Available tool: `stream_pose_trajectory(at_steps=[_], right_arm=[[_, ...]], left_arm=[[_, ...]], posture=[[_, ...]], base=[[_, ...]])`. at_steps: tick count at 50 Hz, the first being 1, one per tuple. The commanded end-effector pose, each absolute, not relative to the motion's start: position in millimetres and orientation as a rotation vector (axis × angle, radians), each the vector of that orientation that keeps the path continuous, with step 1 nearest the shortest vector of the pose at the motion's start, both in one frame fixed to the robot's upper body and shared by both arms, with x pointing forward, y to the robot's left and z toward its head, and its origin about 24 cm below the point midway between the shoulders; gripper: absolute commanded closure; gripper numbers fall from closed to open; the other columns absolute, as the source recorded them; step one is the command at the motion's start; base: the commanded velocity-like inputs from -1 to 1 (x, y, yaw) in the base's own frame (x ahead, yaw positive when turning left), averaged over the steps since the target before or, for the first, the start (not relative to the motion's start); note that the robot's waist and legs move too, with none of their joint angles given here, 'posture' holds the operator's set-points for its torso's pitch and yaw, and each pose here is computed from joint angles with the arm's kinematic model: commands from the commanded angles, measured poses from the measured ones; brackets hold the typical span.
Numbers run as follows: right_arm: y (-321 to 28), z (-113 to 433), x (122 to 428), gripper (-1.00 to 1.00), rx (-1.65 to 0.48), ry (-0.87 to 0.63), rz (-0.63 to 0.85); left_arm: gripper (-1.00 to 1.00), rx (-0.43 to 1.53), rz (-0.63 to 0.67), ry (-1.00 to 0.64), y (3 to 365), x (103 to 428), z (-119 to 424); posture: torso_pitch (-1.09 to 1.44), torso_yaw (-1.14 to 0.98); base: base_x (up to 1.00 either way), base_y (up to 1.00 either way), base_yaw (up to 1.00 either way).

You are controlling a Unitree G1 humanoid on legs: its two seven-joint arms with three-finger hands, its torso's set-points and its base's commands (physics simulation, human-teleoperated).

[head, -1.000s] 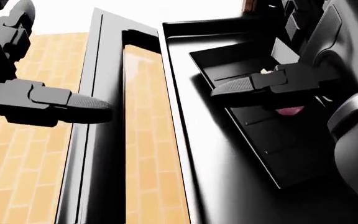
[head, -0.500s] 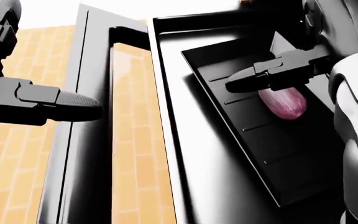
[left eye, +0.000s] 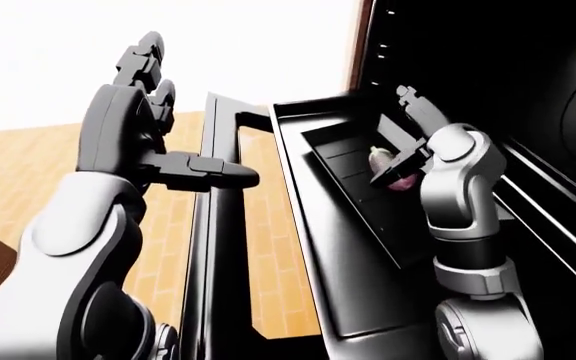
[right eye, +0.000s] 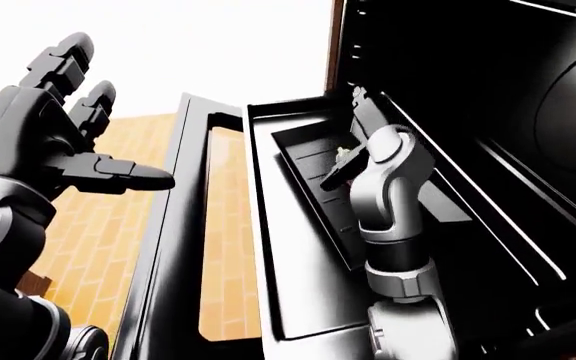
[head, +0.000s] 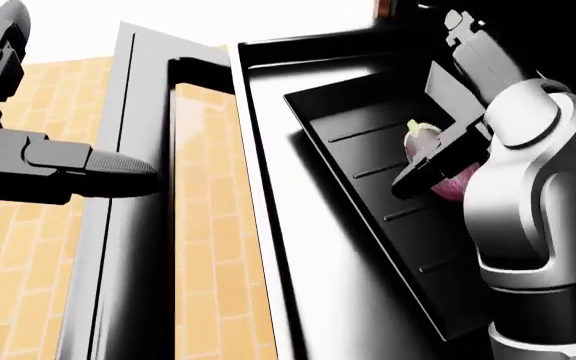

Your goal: Pick the eggplant from the oven and place it on the plate on the counter.

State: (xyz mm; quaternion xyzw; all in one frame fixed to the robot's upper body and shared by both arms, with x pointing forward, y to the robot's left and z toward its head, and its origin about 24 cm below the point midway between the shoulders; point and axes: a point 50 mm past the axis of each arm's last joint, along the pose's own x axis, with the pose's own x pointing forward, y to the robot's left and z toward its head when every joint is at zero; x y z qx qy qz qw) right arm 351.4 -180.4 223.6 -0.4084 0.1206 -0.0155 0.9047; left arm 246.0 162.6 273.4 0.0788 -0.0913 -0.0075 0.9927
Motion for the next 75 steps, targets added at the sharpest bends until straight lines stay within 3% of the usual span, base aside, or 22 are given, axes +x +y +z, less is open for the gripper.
stream_pose_trajectory(at_steps=[1,7,10,17,34,42,51,56,59,62,68,71,75], right_arm=[[-178.5,241.1,349.9,-1.00,-0.882,0.172,-0.060],[-176.8,228.5,356.1,-0.86,-0.880,0.202,-0.055],[-173.8,223.2,363.8,-0.66,-0.885,0.212,-0.051],[-177.6,220.8,379.0,-0.52,-0.870,0.235,-0.073],[-194.0,196.5,401.1,-0.58,-0.909,0.309,-0.169],[-193.9,178.0,412.1,-0.44,-0.921,0.339,-0.196],[-194.8,160.4,413.1,-0.15,-0.936,0.366,-0.214],[-199.0,131.8,407.3,-0.10,-1.141,0.369,-0.249],[-197.0,125.4,406.3,0.00,-1.176,0.355,-0.256],[-194.9,129.9,407.4,0.43,-1.176,0.338,-0.256],[-194.7,153.0,410.6,0.84,-1.144,0.290,-0.264],[-193.9,174.4,411.6,1.00,-1.128,0.252,-0.272],[-191.4,197.9,410.0,1.00,-1.097,0.200,-0.278]], left_arm=[[-1.00,0.163,-0.003,-0.260,162.8,242.0,284.5],[-1.00,0.164,-0.001,-0.258,163.5,240.6,283.3],[-1.00,0.166,-0.001,-0.256,164.5,241.8,282.5],[-1.00,0.172,-0.002,-0.254,164.9,240.8,283.2],[-1.00,0.172,-0.006,-0.254,165.0,240.6,281.2],[-1.00,0.178,-0.003,-0.257,167.9,236.9,284.9],[-1.00,0.179,-0.002,-0.256,169.3,236.1,284.5],[-1.00,0.173,0.001,-0.259,170.2,235.3,283.9],[-1.00,0.172,0.000,-0.260,169.6,234.7,282.8],[-1.00,0.174,-0.002,-0.260,168.9,234.2,283.2],[-1.00,0.178,-0.002,-0.263,168.4,235.1,285.6],[-1.00,0.181,-0.003,-0.265,166.6,233.4,289.0],[-1.00,0.183,-0.004,-0.268,166.6,234.7,289.3]], posture=[[0.00,0.00],[0.00,0.00],[0.00,0.00],[0.00,0.00],[0.00,0.00],[0.00,0.00],[0.00,0.00],[0.00,0.00],[0.00,0.00],[0.00,0.00],[0.00,0.00],[0.00,0.00],[0.00,0.00]], base=[[0.00,0.00,0.00],[0.00,0.00,0.00],[0.00,0.00,0.00],[0.00,0.00,0.00],[0.00,0.00,0.00],[0.00,0.00,0.00],[0.00,0.00,0.00],[0.00,0.00,0.00],[0.00,0.00,0.00],[0.00,0.00,0.00],[0.00,0.00,0.00],[0.00,0.00,0.00],[0.00,0.00,0.00]])
